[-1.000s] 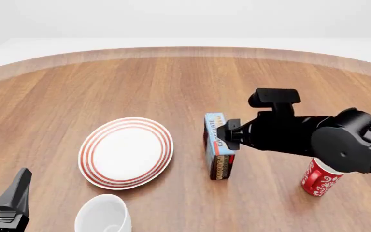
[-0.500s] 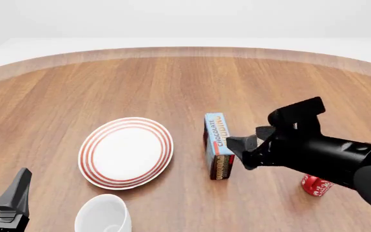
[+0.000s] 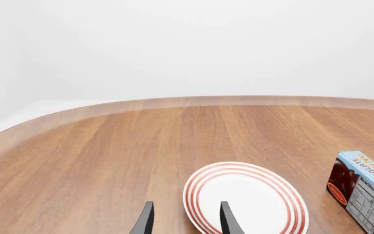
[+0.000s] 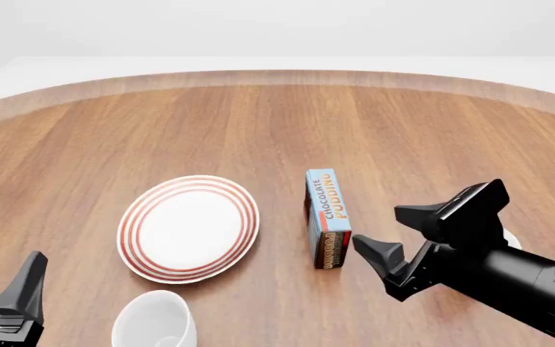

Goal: Pick up the white mug and put it on the plate, and put the chocolate pudding to the right of the plate.

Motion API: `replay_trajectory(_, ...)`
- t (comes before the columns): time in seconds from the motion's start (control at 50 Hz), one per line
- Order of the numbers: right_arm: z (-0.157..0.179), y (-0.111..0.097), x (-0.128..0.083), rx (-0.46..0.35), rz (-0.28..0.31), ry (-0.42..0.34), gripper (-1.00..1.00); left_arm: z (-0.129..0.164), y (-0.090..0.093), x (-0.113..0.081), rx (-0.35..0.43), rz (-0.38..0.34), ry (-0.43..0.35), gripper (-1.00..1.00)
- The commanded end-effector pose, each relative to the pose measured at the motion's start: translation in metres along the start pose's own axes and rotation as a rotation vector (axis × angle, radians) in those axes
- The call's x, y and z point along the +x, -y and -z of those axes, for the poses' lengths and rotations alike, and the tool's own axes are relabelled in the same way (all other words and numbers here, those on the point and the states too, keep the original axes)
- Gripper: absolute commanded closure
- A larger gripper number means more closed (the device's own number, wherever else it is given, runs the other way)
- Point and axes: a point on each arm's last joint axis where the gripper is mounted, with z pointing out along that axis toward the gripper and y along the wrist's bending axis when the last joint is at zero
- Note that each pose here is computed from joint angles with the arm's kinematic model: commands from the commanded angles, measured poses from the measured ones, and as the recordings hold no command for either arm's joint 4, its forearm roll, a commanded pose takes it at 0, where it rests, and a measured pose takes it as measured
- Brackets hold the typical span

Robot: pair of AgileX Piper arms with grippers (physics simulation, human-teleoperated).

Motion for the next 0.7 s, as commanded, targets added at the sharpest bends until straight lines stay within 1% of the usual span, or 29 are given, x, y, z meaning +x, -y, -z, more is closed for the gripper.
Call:
replay_trajectory(0.02, -0.004, -0.008, 0.013, -0.037, 0.057, -0.003, -1.00, 0.000, 0.000, 0.000, 0.000, 0.000, 0.000, -1.00)
replay_trajectory(0.2, -0.017, -0.017, 0.015, -0.079, 0.074, -0.027, -1.00, 0.000, 0.000, 0.000, 0.000, 0.000, 0.000, -1.00)
replay_trajectory(0.34, -0.018, -0.023, 0.015, -0.110, 0.082, -0.035, -1.00, 0.000, 0.000, 0.000, 0.000, 0.000, 0.000, -1.00)
replay_trajectory(0.4, -0.023, -0.031, 0.014, -0.143, 0.073, -0.044, -1.00, 0.000, 0.000, 0.000, 0.000, 0.000, 0.000, -1.00)
replay_trajectory(0.5, -0.024, -0.033, 0.015, -0.151, 0.077, -0.049, -1.00, 0.000, 0.000, 0.000, 0.000, 0.000, 0.000, -1.00)
replay_trajectory(0.7, -0.026, -0.043, 0.013, -0.192, 0.085, -0.066, -1.00, 0.000, 0.000, 0.000, 0.000, 0.000, 0.000, -1.00)
